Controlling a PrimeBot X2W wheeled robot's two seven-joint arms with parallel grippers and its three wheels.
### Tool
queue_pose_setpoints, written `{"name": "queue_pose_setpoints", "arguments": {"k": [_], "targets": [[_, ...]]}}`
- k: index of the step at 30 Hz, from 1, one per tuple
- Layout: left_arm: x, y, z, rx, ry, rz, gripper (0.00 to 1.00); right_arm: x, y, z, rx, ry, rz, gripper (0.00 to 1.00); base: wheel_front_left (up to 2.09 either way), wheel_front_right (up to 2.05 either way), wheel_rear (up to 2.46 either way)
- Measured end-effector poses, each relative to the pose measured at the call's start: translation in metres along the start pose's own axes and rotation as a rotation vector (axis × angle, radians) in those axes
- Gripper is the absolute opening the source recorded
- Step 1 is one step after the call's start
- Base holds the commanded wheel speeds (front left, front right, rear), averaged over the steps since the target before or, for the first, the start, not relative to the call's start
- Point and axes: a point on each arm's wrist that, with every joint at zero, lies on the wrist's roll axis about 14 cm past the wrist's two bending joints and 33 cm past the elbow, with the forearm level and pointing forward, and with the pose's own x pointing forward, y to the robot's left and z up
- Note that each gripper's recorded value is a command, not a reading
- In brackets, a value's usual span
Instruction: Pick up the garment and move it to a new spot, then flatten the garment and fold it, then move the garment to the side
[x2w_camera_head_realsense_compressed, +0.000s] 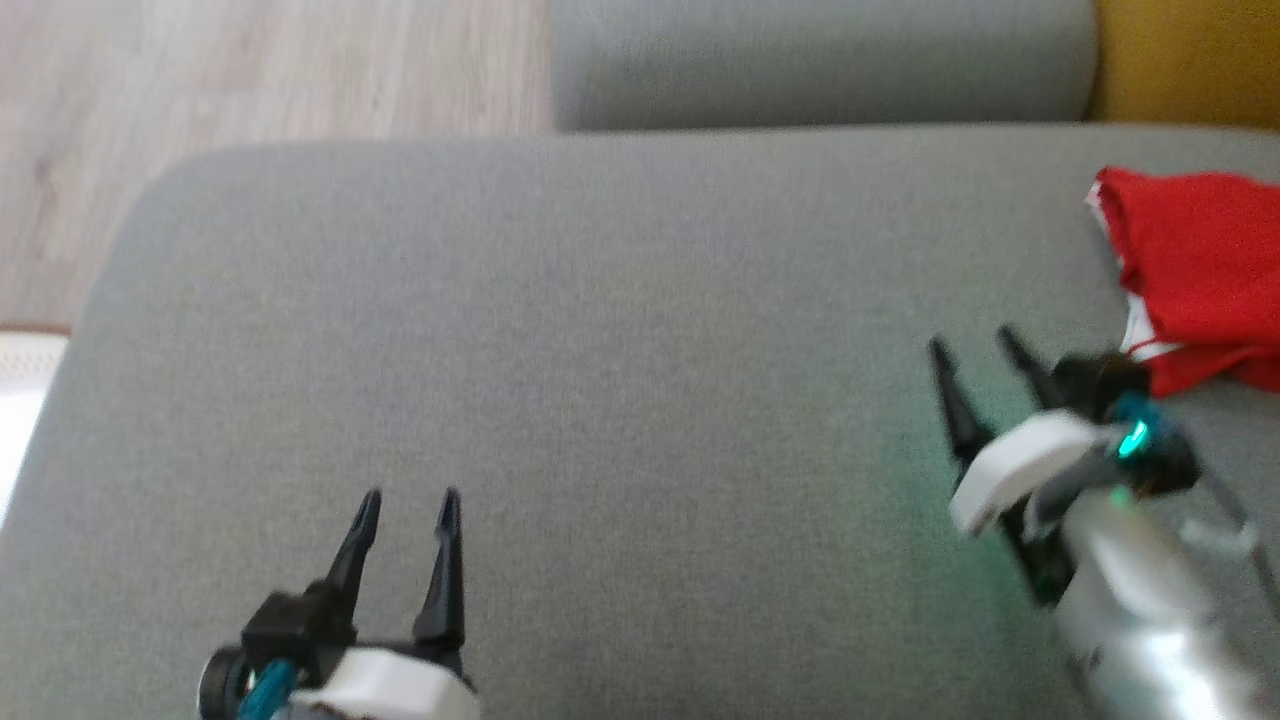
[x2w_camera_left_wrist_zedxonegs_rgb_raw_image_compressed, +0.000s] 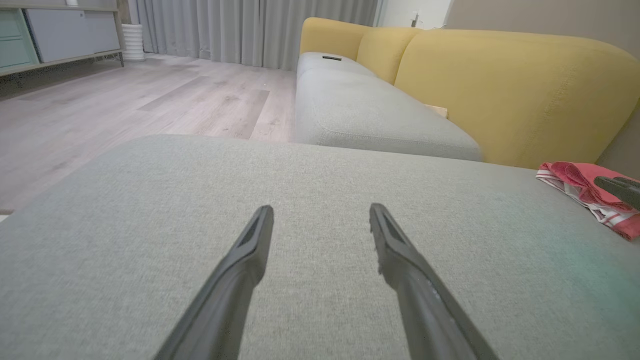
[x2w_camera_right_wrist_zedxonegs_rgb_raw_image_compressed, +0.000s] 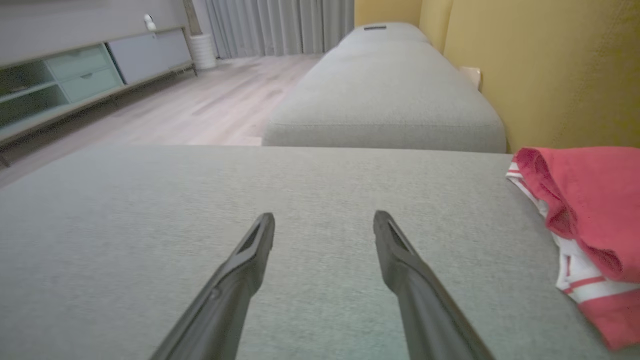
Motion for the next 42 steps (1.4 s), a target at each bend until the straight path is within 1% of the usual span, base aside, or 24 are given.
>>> {"name": "queue_pose_setpoints", "arguments": {"k": [2,4,6,7,9,12,16,21,24,40,41,42], "targets": [[-0.009,0.003,0.001,-0.014,-0.003,0.006,1.0,-0.013,0.019,0.003,0.023,-0.043,0.031,1.0,0.0,0.0,0.0],[-0.017,0.007,0.001,-0.011,-0.008,0.022,1.0,-0.027,0.038,0.008,0.023,-0.092,0.067,1.0,0.0,0.0,0.0],[-0.022,0.012,0.005,0.006,-0.021,0.045,1.0,-0.042,0.052,0.015,0.039,-0.146,0.086,1.0,0.0,0.0,0.0],[-0.026,0.018,0.011,0.026,-0.044,0.072,1.0,-0.057,0.057,0.022,0.063,-0.2,0.083,1.0,0.0,0.0,0.0],[-0.031,0.019,0.015,0.032,-0.058,0.084,1.0,-0.073,0.058,0.03,0.082,-0.253,0.069,1.0,0.0,0.0,0.0],[-0.04,0.021,0.02,0.037,-0.078,0.09,1.0,-0.097,0.056,0.03,0.114,-0.292,0.038,1.0,0.0,0.0,0.0],[-0.052,0.024,0.026,0.05,-0.099,0.097,1.0,-0.121,0.063,0.006,0.125,-0.254,0.024,1.0,0.0,0.0,0.0],[-0.058,0.018,0.034,0.069,-0.125,0.062,1.0,-0.134,0.06,-0.003,0.122,-0.243,-0.005,1.0,0.0,0.0,0.0],[-0.063,0.017,0.032,0.072,-0.119,0.055,1.0,-0.139,0.059,-0.004,0.087,-0.243,-0.013,1.0,0.0,0.0,0.0],[-0.067,0.014,0.029,0.079,-0.113,0.038,1.0,-0.142,0.057,-0.001,0.109,-0.258,-0.024,1.0,0.0,0.0,0.0],[-0.066,0.014,0.029,0.081,-0.111,0.038,0.0,-0.142,0.057,-0.001,0.11,-0.257,-0.025,0.0,0.0,0.0,0.0],[-0.067,0.014,0.025,0.082,-0.1,0.036,0.0,-0.142,0.057,-0.004,0.112,-0.248,-0.026,0.0,0.0,0.0,0.0]]}}
